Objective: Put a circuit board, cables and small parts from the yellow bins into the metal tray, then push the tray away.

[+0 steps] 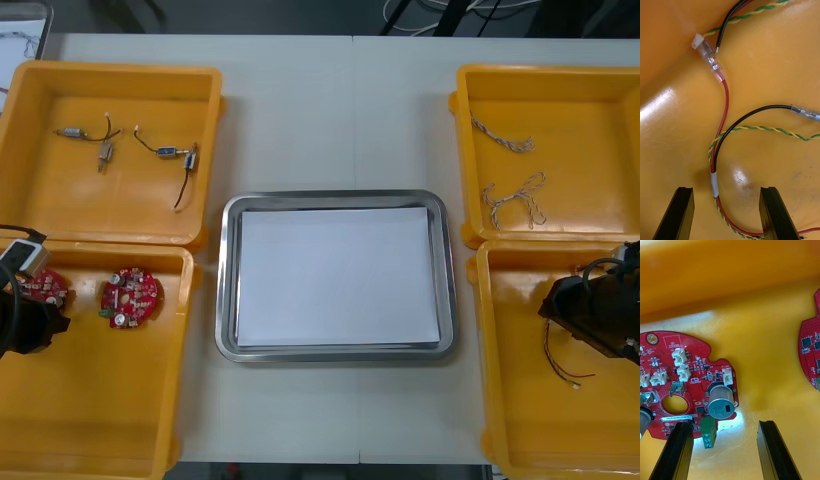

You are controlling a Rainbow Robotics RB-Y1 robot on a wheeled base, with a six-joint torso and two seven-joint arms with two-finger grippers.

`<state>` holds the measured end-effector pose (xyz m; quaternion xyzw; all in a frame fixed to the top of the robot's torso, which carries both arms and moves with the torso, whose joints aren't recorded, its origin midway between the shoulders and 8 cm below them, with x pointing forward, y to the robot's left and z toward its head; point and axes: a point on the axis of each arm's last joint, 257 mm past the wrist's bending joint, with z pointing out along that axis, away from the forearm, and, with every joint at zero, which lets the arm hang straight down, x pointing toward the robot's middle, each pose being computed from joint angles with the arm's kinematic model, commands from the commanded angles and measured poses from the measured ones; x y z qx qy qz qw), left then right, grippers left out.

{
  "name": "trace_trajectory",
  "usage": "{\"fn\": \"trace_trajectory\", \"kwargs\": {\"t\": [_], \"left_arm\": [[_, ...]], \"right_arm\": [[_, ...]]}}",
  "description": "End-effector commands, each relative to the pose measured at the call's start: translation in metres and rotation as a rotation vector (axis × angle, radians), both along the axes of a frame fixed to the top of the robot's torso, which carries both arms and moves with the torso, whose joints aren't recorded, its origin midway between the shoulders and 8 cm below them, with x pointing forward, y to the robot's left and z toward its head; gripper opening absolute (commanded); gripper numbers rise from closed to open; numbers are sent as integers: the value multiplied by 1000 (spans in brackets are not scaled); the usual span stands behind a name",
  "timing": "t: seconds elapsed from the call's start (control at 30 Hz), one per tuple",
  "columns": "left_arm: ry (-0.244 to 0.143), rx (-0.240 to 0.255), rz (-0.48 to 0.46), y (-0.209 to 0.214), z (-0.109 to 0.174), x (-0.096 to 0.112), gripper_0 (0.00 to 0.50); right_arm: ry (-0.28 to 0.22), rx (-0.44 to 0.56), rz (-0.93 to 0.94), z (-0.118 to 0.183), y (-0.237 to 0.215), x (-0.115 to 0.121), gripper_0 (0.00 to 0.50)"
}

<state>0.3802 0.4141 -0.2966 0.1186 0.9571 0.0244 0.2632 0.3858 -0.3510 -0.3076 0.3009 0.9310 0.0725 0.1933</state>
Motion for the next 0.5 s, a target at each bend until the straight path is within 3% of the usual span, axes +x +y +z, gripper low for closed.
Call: {"fn": "trace_trajectory", "kwargs": {"t": [0.03,0.5], "left_arm": [[24,93,-87,13,-12,-12,500],[12,78,-81,8,-11,-8,500]], "right_arm": [[-2,-6,19,5,12,6,500],[20,-18,24,7,9,3,500]]}}
